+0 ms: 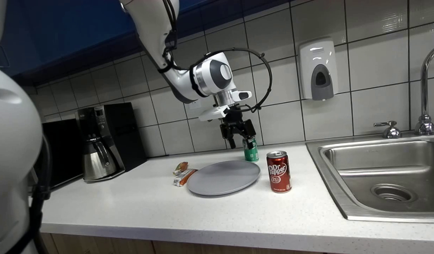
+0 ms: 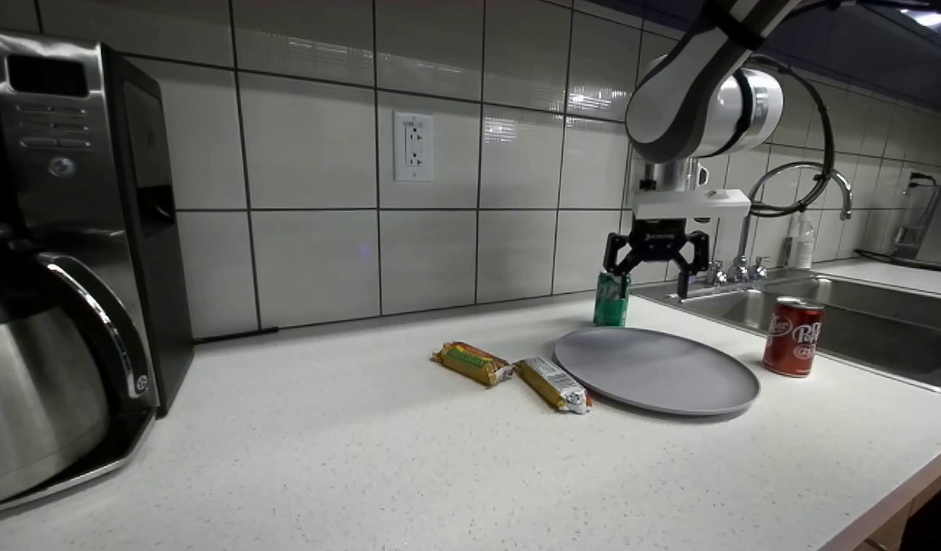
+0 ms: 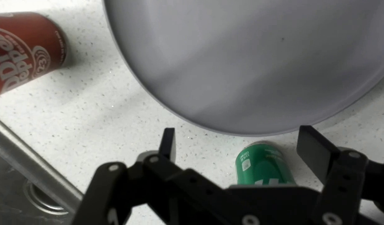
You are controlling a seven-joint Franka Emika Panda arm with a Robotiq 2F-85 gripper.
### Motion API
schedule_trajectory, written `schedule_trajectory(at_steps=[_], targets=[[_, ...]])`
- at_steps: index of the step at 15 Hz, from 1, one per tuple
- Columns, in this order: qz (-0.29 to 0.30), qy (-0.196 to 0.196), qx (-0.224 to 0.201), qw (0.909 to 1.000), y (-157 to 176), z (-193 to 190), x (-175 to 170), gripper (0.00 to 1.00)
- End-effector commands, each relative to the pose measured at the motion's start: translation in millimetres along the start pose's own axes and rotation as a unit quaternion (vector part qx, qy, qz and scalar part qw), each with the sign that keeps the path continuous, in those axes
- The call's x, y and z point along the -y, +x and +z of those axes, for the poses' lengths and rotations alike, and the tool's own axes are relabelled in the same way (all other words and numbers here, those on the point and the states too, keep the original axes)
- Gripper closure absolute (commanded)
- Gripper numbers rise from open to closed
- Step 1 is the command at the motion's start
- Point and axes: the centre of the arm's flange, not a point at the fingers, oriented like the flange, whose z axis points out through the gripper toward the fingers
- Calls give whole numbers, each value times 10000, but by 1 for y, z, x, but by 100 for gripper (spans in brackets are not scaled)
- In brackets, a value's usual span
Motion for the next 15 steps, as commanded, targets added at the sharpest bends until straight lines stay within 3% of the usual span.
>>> schedule_trajectory(at_steps=[1,15], targets=[[76,-127,-119,9998,21,0,2,0],[-207,-6,-175,9996,65,18,22,0]])
